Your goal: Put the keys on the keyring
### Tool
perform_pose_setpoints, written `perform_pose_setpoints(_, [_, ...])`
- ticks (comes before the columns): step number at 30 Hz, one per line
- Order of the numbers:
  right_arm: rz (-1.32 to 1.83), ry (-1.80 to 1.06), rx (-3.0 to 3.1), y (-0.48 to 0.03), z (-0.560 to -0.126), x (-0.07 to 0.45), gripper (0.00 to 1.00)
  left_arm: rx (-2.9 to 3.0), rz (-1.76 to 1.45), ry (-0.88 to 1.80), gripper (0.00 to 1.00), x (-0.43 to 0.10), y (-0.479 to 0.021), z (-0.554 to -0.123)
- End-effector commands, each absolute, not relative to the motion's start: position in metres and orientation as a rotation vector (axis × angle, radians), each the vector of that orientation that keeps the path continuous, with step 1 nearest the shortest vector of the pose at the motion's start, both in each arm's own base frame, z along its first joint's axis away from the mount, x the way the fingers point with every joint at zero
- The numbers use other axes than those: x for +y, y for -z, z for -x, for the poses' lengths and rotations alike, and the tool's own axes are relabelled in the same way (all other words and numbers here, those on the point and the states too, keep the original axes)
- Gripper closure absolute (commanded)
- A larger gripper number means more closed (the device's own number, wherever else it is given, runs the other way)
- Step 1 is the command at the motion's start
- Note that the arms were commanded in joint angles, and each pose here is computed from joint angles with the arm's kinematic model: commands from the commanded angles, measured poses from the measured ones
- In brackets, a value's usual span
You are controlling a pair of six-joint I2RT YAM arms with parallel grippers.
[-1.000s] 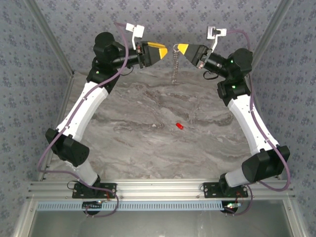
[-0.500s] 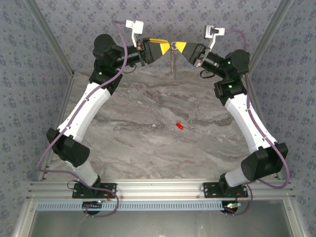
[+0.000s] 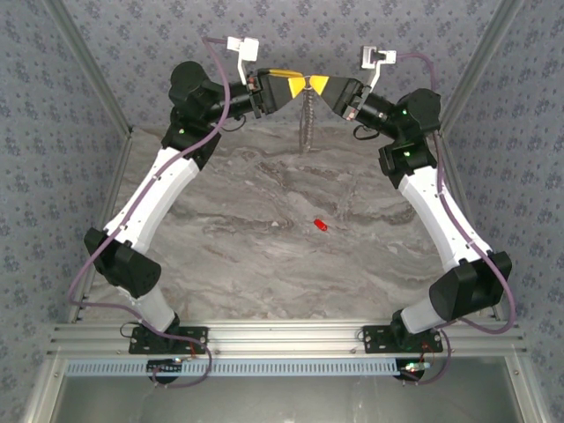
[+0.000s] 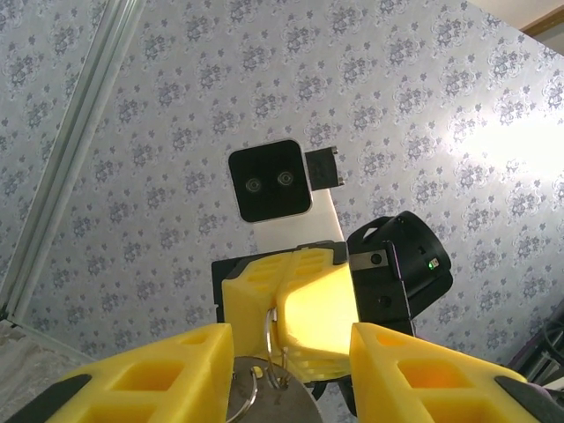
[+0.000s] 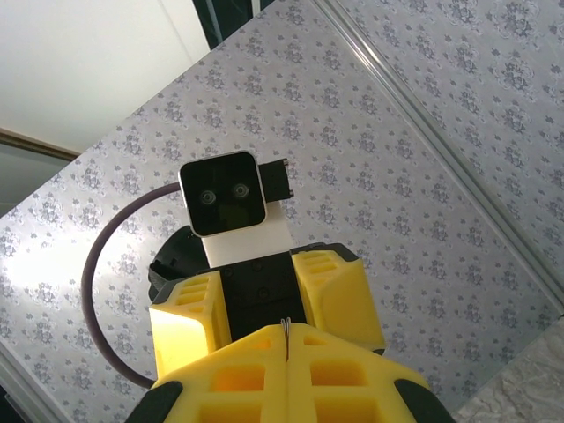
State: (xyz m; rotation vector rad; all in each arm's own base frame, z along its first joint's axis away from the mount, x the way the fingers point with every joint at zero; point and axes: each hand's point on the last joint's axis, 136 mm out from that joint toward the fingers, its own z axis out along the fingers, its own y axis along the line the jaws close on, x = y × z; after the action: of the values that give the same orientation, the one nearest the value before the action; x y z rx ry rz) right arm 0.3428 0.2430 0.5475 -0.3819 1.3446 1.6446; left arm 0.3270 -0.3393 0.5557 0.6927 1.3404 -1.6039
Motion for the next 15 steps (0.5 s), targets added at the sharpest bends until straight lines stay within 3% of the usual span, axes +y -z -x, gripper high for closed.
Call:
perform_pose_setpoints(1, [0.41, -1.638, 1.259, -0.5717, -0.3311, 0.2393, 1.0, 1.292, -0.714, 1.61, 0.64, -0.3404, -0.5645, -0.3207])
perform_pose_setpoints(10, [0.403, -1.639, 1.26, -0.5713, -0.3322, 0.239, 1.0, 1.311, -0.719, 1.614, 0.74, -0.3418, -0.5593, -0.3198])
perform_pose_setpoints(15, [0.403, -1.639, 1.255, -0.5722, -0.3319, 0.2387, 1.0, 1.312, -0.731, 1.617, 0.75, -0.3438, -0.5581, -0.3171])
